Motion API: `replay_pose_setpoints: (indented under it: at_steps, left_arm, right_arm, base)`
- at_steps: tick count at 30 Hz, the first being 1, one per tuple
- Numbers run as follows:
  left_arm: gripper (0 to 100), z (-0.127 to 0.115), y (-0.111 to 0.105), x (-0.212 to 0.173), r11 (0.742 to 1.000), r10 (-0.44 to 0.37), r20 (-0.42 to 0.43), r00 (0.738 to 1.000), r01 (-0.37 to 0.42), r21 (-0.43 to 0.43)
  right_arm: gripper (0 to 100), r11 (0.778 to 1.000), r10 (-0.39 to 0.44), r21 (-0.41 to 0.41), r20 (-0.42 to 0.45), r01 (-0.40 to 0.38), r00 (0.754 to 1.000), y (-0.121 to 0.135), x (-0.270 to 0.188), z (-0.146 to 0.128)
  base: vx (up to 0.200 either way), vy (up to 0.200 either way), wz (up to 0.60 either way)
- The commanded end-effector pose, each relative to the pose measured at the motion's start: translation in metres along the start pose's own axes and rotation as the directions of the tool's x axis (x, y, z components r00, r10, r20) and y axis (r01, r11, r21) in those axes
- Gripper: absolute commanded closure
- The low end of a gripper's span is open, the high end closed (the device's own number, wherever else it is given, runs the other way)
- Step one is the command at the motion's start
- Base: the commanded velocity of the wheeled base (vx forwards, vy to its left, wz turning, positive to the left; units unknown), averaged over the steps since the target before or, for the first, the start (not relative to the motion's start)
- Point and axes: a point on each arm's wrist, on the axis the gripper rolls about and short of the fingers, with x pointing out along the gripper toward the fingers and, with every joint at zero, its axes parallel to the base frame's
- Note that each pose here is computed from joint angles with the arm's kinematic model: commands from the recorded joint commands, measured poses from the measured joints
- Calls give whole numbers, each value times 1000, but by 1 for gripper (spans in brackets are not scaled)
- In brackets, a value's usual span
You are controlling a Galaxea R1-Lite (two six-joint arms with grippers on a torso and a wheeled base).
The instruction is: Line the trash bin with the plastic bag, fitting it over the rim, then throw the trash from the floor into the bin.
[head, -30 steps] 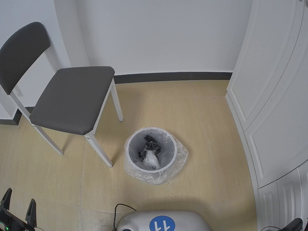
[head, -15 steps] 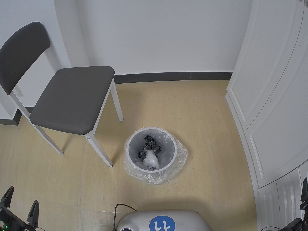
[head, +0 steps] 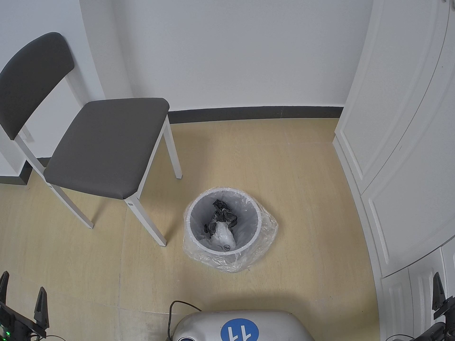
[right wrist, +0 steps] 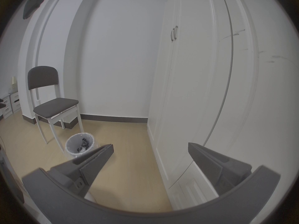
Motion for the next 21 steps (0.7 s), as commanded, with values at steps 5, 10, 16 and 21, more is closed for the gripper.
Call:
replay_pose_setpoints:
  at_steps: [5,10,16,21]
  left_arm:
    - [0,-5,-2,-6,991,106,47,993,-110,71]
    - [0,-5,-4,-7,1000,20,77,997,-21,16]
    - [0,-7,-6,-7,989,-74,73,995,83,-125]
    - [0,-7,-6,-7,987,-88,70,994,97,-130]
  right_arm:
    - [0,1000,4,-10,-1,-4,1000,1,0,-4]
    - [0,995,-4,99,0,4,1000,0,0,-4]
    - [0,988,-36,148,-5,36,999,0,0,-5]
    - [0,990,-36,138,-5,36,999,0,0,-5]
  base:
    - [0,0,0]
    - [0,0,0]
    - [0,0,0]
    - [0,0,0]
